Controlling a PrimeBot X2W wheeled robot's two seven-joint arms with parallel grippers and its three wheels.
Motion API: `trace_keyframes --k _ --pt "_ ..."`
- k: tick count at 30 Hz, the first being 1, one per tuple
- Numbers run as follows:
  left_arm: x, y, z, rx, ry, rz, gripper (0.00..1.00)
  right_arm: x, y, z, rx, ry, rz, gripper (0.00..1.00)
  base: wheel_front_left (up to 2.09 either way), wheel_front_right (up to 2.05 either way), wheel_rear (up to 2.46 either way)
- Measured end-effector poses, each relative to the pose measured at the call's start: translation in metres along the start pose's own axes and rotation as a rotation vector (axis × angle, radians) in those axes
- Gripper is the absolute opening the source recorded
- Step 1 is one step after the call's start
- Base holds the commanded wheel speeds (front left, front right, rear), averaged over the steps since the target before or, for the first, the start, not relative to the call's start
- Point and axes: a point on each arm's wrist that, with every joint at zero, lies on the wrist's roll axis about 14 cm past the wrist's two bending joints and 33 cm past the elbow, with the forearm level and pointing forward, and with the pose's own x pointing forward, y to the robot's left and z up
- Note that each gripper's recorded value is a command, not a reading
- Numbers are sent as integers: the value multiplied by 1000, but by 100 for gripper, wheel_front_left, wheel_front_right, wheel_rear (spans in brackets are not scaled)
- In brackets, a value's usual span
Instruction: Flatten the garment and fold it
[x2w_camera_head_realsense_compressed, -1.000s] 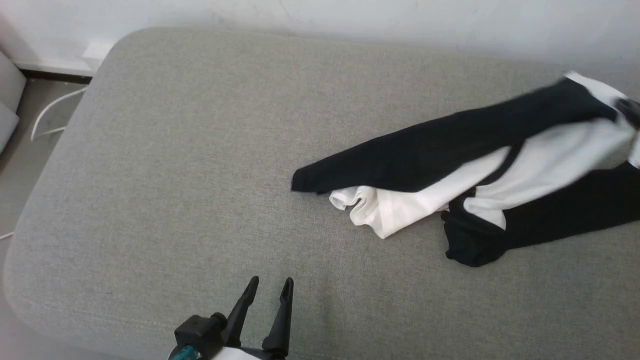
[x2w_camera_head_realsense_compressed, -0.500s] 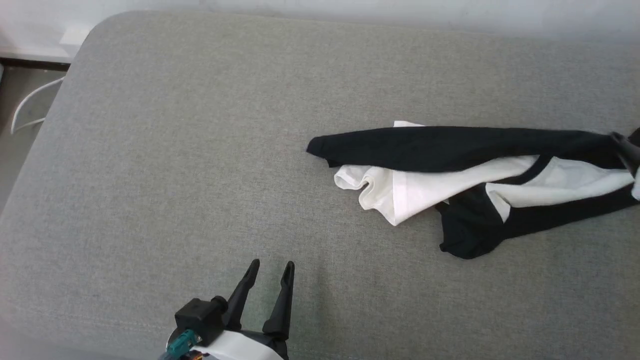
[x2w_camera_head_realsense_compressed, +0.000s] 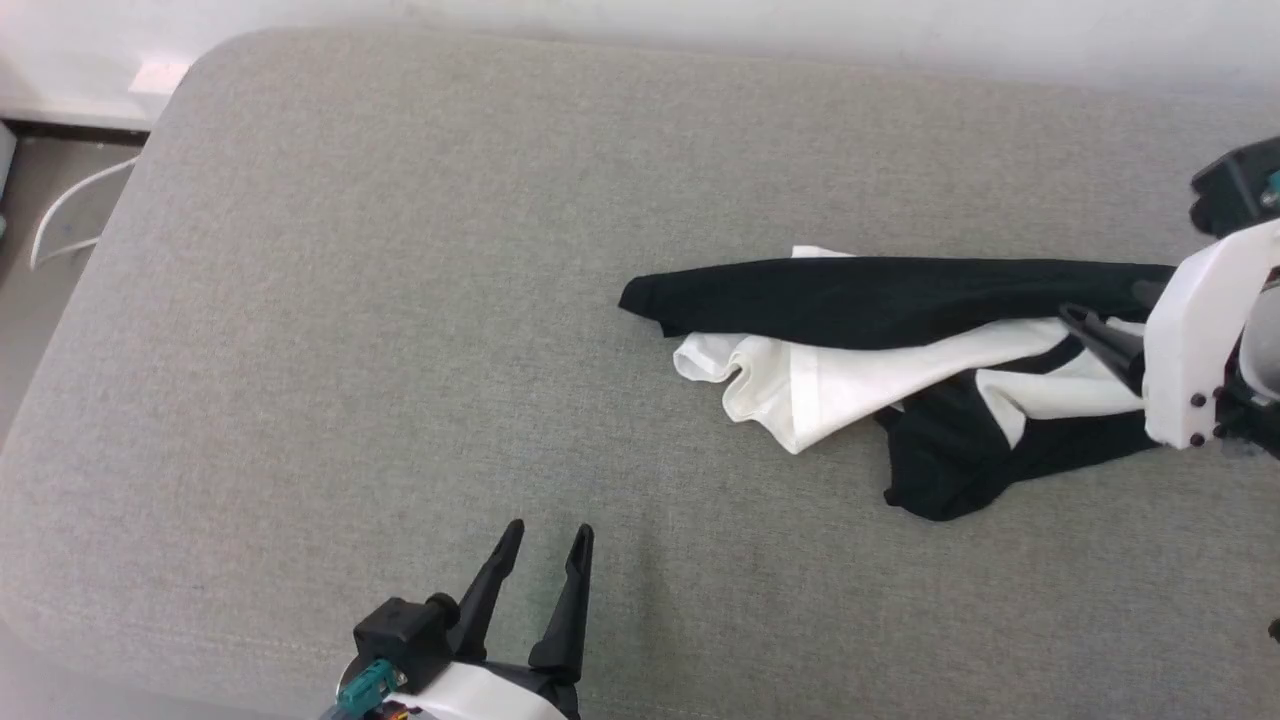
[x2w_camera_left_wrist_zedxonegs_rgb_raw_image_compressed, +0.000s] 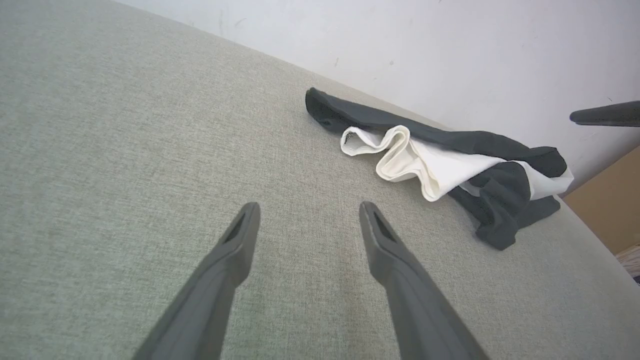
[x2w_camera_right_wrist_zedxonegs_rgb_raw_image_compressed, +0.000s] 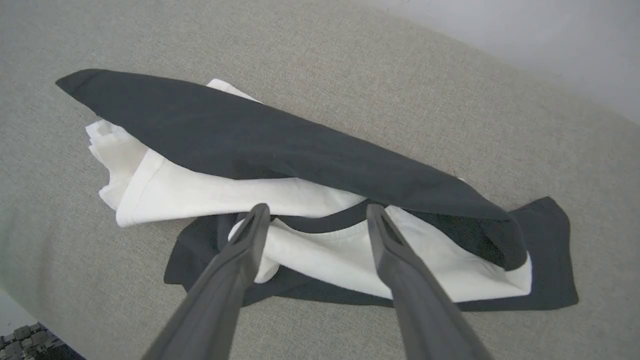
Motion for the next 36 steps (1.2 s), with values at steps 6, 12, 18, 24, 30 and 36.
trace_keyframes --k 6,12,18,24,30,36 --pt "-1 9 -5 -1 17 29 100 26 8 -40 -21 175 30 100 0 0 0" --pt "-1 19 -4 -3 18 62 100 43 16 -76 -61 355 58 100 0 0 0" --pt "-6 24 -5 -11 22 86 100 57 29 -90 -92 385 89 47 0 0 0" --pt "-8 25 0 -9 4 89 100 57 41 -81 -67 314 125 0 0 0 0" --pt "-14 19 2 -14 -9 69 100 38 87 -5 19 29 263 0 0 0 0" --pt "-20 7 4 -13 -22 30 100 -8 120 80 14 -268 352 0 0 0 0"
